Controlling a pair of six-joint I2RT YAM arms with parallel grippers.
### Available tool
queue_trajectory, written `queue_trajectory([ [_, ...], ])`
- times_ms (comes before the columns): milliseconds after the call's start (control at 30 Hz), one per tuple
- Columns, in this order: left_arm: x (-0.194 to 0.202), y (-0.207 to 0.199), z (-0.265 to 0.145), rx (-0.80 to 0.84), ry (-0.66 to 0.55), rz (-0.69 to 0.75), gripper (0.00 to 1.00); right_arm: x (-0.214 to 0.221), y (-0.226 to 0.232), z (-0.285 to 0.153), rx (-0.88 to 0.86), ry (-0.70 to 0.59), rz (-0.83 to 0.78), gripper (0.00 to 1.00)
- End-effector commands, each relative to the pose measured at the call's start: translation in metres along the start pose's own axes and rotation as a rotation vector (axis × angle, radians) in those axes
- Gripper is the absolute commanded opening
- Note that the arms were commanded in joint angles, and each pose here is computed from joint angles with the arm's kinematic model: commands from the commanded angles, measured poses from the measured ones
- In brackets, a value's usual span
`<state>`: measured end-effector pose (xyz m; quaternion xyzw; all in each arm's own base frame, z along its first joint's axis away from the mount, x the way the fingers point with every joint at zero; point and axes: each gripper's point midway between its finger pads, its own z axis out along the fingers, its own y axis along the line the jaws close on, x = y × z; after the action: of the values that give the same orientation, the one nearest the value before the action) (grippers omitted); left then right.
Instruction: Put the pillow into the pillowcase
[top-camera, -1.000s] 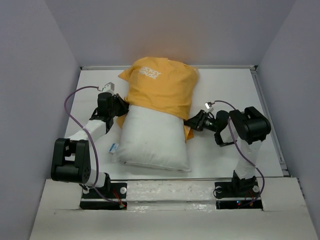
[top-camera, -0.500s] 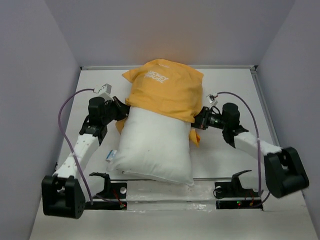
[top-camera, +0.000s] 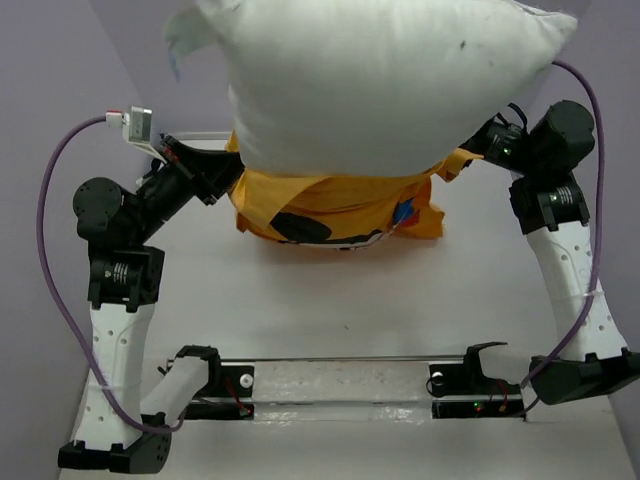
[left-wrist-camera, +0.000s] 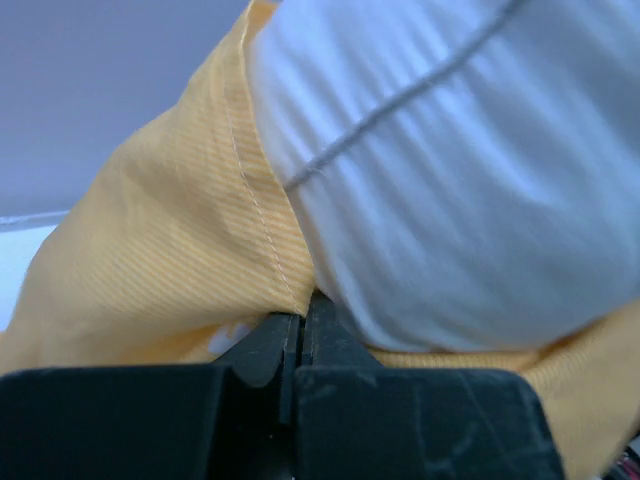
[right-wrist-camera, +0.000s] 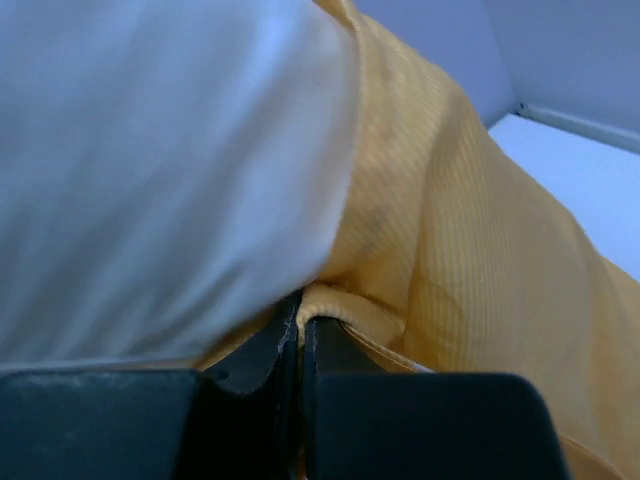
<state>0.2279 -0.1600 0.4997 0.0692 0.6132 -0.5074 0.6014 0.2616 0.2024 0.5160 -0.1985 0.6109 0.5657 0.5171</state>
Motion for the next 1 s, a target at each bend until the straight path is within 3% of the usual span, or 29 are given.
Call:
queue_trajectory([
  [0, -0.062, -0.068, 0.001, 0.199, -0.115, 0.089, 0.0, -0.017, -0.011, -0.013, 0.207, -0.032, 0.026, 0.0],
  [100, -0.085, -0.082, -0.005, 0.18, -0.208, 0.14, 0.0, -0.042, 0.015, -0.026, 0.25, -0.097, -0.108, 0.0],
  [167, -0.072, -0.089, -0.024, 0.215, -0.251, 0.152, 0.0, -0.018, -0.006, -0.04, 0.335, -0.127, -0.088, 0.0],
  [200, -0.044, -0.045, -0.015, 0.158, -0.223, 0.07, 0.0, -0.005, -0.021, -0.041, 0.356, -0.126, -0.067, 0.0],
  [267, -0.068, -0.064, -0.006, 0.245, -0.266, 0.094, 0.0, -0.017, -0.032, -0.037, 0.391, -0.136, -0.082, 0.0],
  [300, -0.087, -0.089, -0.003, 0.304, -0.259, 0.121, 0.0, -0.068, 0.038, -0.04, 0.288, -0.206, -0.209, 0.0],
  [333, -0.105, -0.112, -0.001, 0.355, -0.263, 0.165, 0.0, -0.062, 0.02, -0.034, 0.312, -0.176, -0.168, 0.0],
  [367, -0.138, -0.159, -0.009, 0.425, -0.311, 0.227, 0.0, -0.11, 0.092, -0.045, 0.222, -0.29, -0.325, 0.0],
  [400, -0.147, -0.171, -0.014, 0.416, -0.34, 0.256, 0.0, -0.121, 0.117, -0.053, 0.205, -0.331, -0.376, 0.0],
  [433, -0.143, -0.15, -0.014, 0.326, -0.377, 0.289, 0.0, -0.122, 0.115, -0.057, 0.235, -0.346, -0.398, 0.0],
  [500, -0.099, -0.09, -0.006, 0.217, -0.351, 0.228, 0.0, -0.083, 0.084, -0.063, 0.288, -0.304, -0.31, 0.0],
  [533, -0.079, -0.064, -0.012, 0.162, -0.366, 0.191, 0.0, -0.032, 0.005, -0.047, 0.332, -0.228, -0.169, 0.0],
  [567, -0.048, -0.023, 0.002, 0.119, -0.302, 0.102, 0.0, -0.04, 0.013, -0.049, 0.316, -0.259, -0.204, 0.0],
  [600, -0.046, -0.021, 0.009, 0.151, -0.281, 0.096, 0.0, -0.019, -0.035, -0.042, 0.42, -0.171, -0.107, 0.0],
  [633, -0.066, -0.044, 0.013, 0.181, -0.272, 0.145, 0.0, -0.061, 0.008, -0.048, 0.384, -0.26, -0.247, 0.0],
  [667, -0.148, -0.132, -0.003, 0.262, -0.439, 0.398, 0.0, -0.077, 0.011, -0.045, 0.416, -0.233, -0.268, 0.0],
  [700, -0.155, -0.14, -0.003, 0.188, -0.408, 0.4, 0.0, -0.134, 0.109, -0.066, 0.315, -0.39, -0.458, 0.0],
  [733, -0.146, -0.162, -0.002, 0.249, -0.393, 0.373, 0.0, -0.135, 0.12, -0.071, 0.316, -0.392, -0.466, 0.0],
  [767, -0.142, -0.157, -0.025, 0.197, -0.448, 0.345, 0.0, -0.123, 0.124, -0.074, 0.297, -0.378, -0.46, 0.0],
  [800, -0.049, -0.057, 0.024, 0.033, -0.29, 0.262, 0.0, -0.065, 0.015, -0.048, 0.354, -0.277, -0.323, 0.0],
  [833, -0.026, -0.033, 0.012, -0.003, -0.322, 0.209, 0.0, -0.038, 0.011, -0.062, 0.353, -0.324, -0.301, 0.0],
  [867, -0.012, -0.011, 0.017, -0.036, -0.308, 0.19, 0.0, -0.023, -0.022, -0.06, 0.414, -0.3, -0.248, 0.0],
  [900, -0.011, -0.011, 0.034, -0.019, -0.235, 0.218, 0.0, -0.033, -0.027, -0.059, 0.462, -0.265, -0.287, 0.0],
  [933, -0.103, -0.102, 0.007, 0.105, -0.361, 0.333, 0.0, -0.104, 0.076, -0.076, 0.392, -0.375, -0.448, 0.0],
  [967, -0.124, -0.141, 0.013, 0.211, -0.369, 0.349, 0.0, -0.129, 0.103, -0.07, 0.332, -0.399, -0.511, 0.0],
])
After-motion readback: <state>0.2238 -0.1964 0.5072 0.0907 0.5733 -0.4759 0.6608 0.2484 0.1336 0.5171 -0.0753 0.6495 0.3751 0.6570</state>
